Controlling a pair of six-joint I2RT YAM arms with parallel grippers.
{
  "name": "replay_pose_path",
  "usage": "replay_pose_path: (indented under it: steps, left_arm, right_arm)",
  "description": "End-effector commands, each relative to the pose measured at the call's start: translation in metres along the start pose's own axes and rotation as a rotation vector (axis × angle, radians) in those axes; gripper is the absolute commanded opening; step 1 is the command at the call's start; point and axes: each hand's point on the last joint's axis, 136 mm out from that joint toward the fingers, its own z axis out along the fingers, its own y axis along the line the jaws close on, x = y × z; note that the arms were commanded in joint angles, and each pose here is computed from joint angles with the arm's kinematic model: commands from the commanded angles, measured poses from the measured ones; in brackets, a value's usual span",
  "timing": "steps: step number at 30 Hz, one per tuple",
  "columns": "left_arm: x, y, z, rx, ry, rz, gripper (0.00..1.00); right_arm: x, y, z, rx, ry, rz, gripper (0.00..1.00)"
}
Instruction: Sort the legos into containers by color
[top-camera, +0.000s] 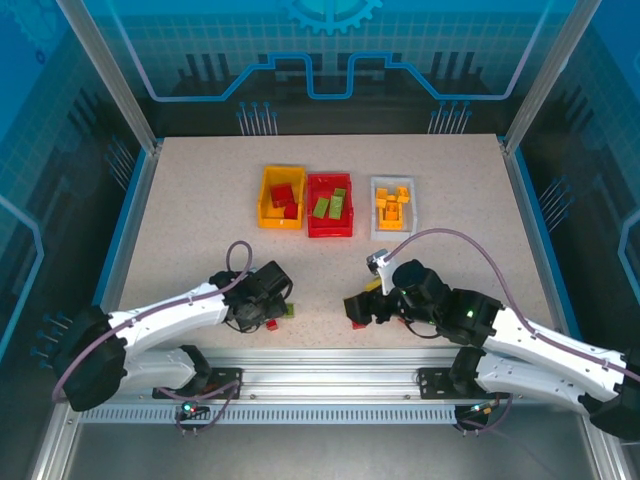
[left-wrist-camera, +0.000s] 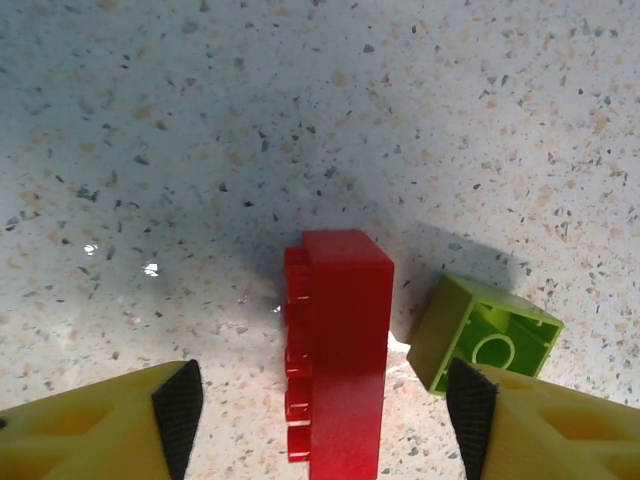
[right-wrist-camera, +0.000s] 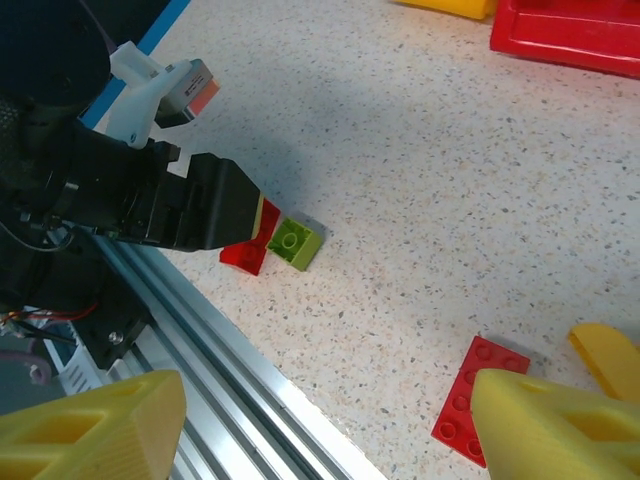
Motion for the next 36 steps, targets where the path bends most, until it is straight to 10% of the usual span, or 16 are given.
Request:
replay_pose_path:
  steps: [1, 16, 27, 36]
  left_arm:
    - [0.004, 0.002, 0.010, -0.009, 0.019, 0.012, 0.62]
    - [-0.016, -0.001, 0.005, 0.010, -0.069, 0.077, 0.22]
    - [-0.130, -0.054, -0.072, 0.113, -0.226, 0.172, 0.21]
    - [-0.232, -0.114, -0.063, 0.075, -0.288, 0.255, 0.20]
  right_arm:
    - [-0.002, 0.002, 0.004, 0.009, -0.002, 0.016, 0.76]
    - [-0.016, 0.014, 0.013, 0.000, -0.015, 0.022, 0.74]
    - [-0.081, 0.024, 0.007, 0.036, -0.231, 0.044, 0.74]
    - [-0.116, 0.024, 0.029, 0.049, -0.236, 0.080, 0.74]
